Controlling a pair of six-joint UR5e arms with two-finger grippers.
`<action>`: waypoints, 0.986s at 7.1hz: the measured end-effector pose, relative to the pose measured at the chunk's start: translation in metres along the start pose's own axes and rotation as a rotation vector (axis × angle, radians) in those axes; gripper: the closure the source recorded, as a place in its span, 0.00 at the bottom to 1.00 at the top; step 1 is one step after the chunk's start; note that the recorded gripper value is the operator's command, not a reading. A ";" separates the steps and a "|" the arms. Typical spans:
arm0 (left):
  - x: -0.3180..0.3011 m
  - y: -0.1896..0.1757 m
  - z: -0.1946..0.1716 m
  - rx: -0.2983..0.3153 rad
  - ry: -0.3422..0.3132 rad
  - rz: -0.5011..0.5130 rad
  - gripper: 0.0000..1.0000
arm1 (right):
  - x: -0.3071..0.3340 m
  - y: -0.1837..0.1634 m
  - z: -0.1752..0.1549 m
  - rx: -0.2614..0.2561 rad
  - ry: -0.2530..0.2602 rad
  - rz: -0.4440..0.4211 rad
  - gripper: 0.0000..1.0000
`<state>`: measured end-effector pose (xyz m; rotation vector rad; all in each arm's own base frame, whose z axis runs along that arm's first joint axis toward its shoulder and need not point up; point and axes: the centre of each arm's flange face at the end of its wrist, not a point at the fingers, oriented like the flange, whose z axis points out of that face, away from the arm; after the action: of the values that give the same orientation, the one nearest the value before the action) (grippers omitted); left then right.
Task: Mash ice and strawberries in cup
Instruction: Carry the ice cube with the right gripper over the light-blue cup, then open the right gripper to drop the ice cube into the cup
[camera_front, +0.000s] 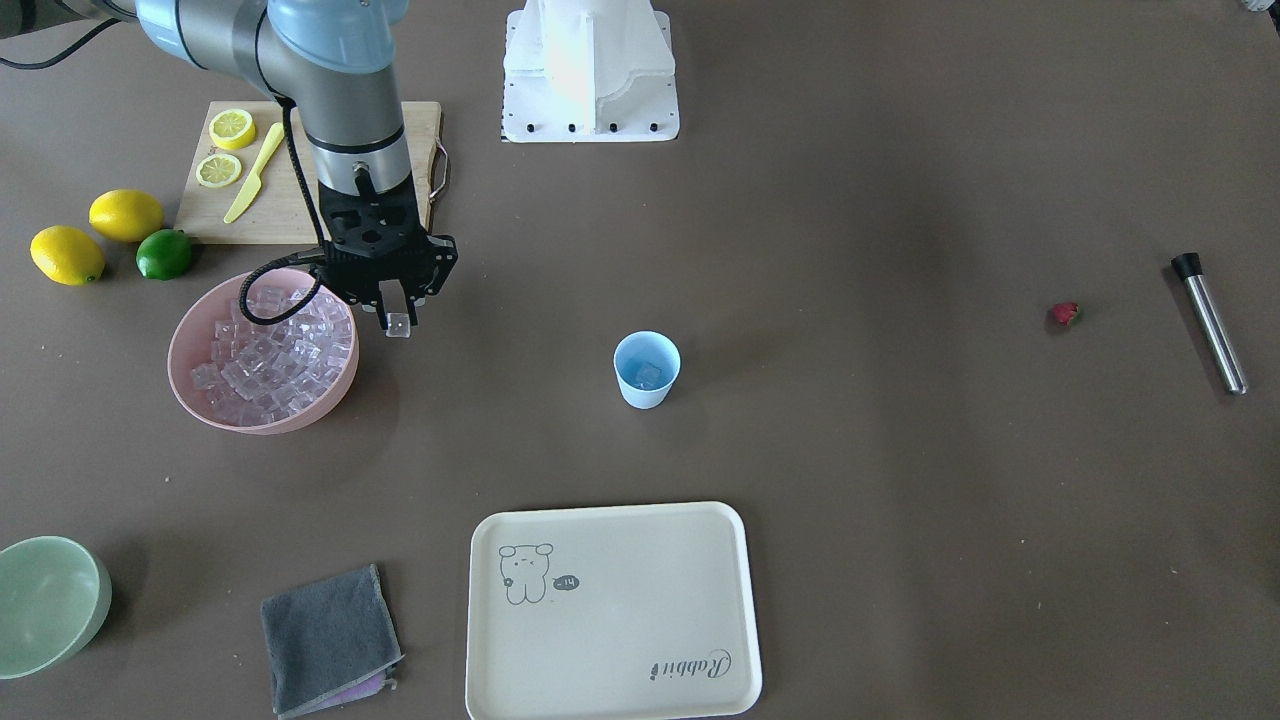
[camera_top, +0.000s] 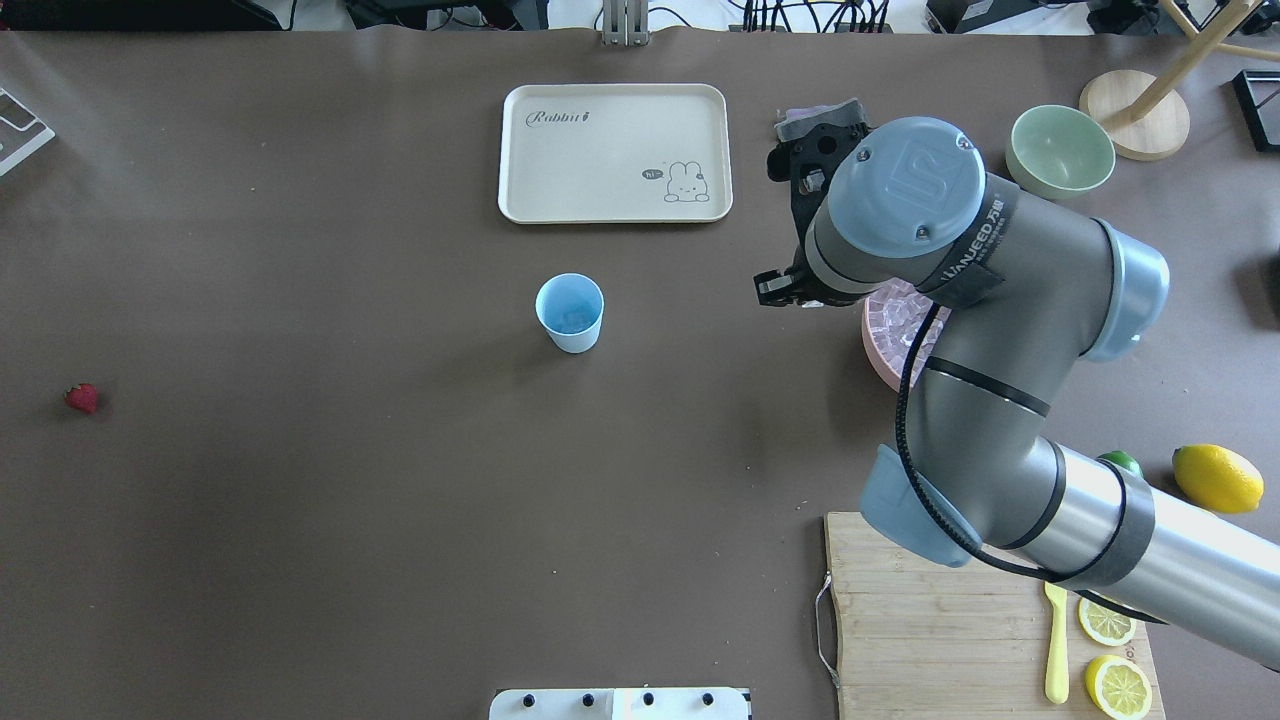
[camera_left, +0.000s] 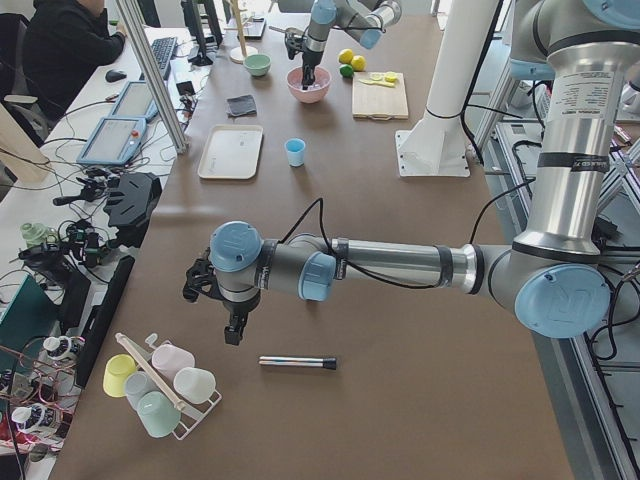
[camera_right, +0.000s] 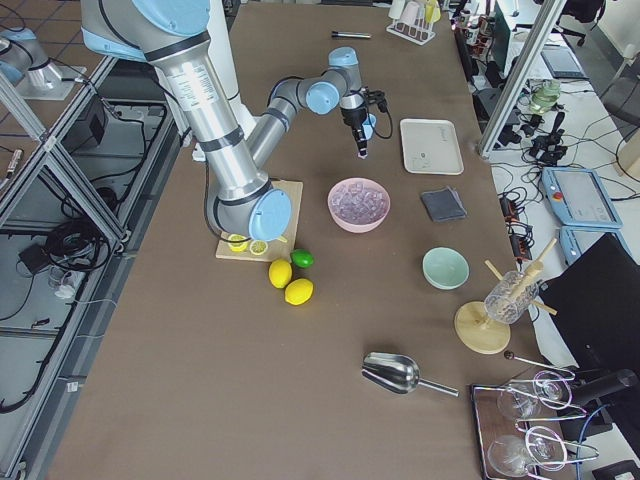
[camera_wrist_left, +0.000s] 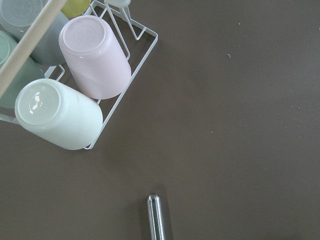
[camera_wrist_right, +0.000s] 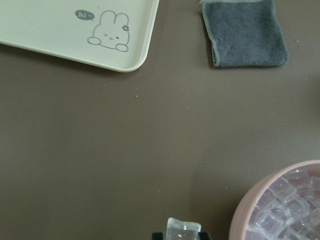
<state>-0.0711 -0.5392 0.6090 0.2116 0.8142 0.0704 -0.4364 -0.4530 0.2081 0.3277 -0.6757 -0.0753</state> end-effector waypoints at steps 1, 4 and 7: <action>0.002 -0.001 -0.002 0.003 0.000 0.003 0.01 | -0.046 0.000 -0.006 0.014 -0.032 0.038 0.95; 0.004 -0.003 -0.004 0.008 0.001 0.007 0.01 | -0.134 0.001 0.018 0.121 -0.162 0.141 0.95; 0.005 -0.004 -0.005 0.010 0.001 0.008 0.01 | -0.167 -0.013 0.033 0.186 -0.193 0.234 0.95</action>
<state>-0.0710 -0.5416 0.6015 0.2241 0.8150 0.0740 -0.5864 -0.4449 0.1277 0.4214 -0.9105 0.1828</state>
